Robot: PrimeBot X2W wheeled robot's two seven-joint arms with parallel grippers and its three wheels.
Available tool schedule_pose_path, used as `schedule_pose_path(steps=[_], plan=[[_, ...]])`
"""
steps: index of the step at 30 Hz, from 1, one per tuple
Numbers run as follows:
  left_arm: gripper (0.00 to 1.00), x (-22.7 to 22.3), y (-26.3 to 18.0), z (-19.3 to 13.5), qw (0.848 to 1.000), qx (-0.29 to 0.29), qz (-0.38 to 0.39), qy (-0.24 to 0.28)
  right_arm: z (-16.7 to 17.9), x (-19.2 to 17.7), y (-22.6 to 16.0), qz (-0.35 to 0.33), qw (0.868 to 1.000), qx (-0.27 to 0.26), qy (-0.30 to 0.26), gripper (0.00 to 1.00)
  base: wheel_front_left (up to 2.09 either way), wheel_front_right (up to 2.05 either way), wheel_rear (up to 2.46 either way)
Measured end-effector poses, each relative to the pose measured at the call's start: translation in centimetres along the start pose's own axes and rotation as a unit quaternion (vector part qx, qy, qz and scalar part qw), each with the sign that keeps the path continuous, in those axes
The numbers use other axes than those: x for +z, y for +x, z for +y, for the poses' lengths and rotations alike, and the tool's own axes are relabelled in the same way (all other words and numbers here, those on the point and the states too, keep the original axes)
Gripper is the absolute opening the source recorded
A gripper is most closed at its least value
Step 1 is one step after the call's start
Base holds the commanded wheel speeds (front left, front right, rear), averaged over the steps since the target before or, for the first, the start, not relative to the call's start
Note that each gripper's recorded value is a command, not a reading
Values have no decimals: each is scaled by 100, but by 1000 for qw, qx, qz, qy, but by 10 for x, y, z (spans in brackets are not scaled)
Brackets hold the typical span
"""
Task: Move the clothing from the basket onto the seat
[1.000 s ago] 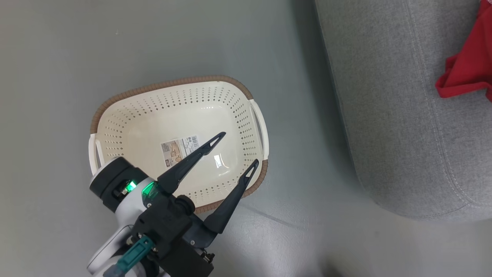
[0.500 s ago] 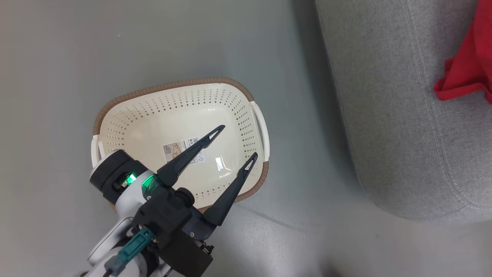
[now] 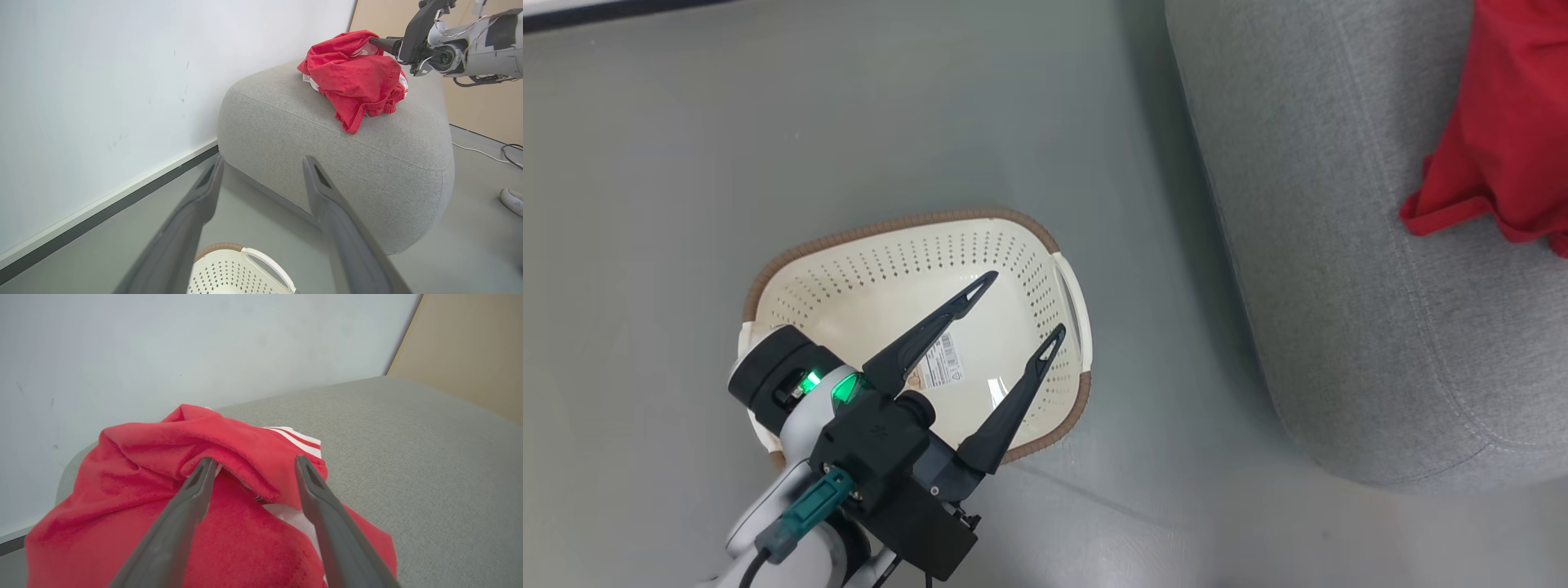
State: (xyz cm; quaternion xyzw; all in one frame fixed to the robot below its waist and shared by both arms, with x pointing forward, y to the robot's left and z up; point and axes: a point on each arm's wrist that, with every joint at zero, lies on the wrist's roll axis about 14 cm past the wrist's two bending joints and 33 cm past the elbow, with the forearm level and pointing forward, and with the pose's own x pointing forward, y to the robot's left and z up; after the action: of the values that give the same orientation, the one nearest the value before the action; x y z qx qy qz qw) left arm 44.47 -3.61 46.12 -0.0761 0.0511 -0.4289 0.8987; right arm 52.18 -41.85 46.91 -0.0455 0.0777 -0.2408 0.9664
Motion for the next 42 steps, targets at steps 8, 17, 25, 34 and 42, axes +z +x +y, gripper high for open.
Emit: schedule_pose_path(steps=[8, 17, 25, 34, 42], plan=[[100, 20, -4, -2, 999, 22, -21, 6, 4, 16, -20, -21, 999, 17, 18, 100, 0, 0, 0], [100, 39, -22, 9, 996, 78, -35, 20, 31, 35, -49, -49, 996, 63, 38, 100, 0, 0, 0], [100, 50, -53, 30, 986, 158, -42, 17, 83, 63, -82, -97, 984, 143, 48, 100, 0, 0, 0], [100, 60, -89, 53, 970, 236, -53, 18, 134, 77, -123, -126, 966, 217, 58, 100, 0, 0, 0], [100, 74, -121, 70, 952, 295, -78, 14, 155, 77, -154, -132, 956, 254, 68, 100, 0, 0, 0]])
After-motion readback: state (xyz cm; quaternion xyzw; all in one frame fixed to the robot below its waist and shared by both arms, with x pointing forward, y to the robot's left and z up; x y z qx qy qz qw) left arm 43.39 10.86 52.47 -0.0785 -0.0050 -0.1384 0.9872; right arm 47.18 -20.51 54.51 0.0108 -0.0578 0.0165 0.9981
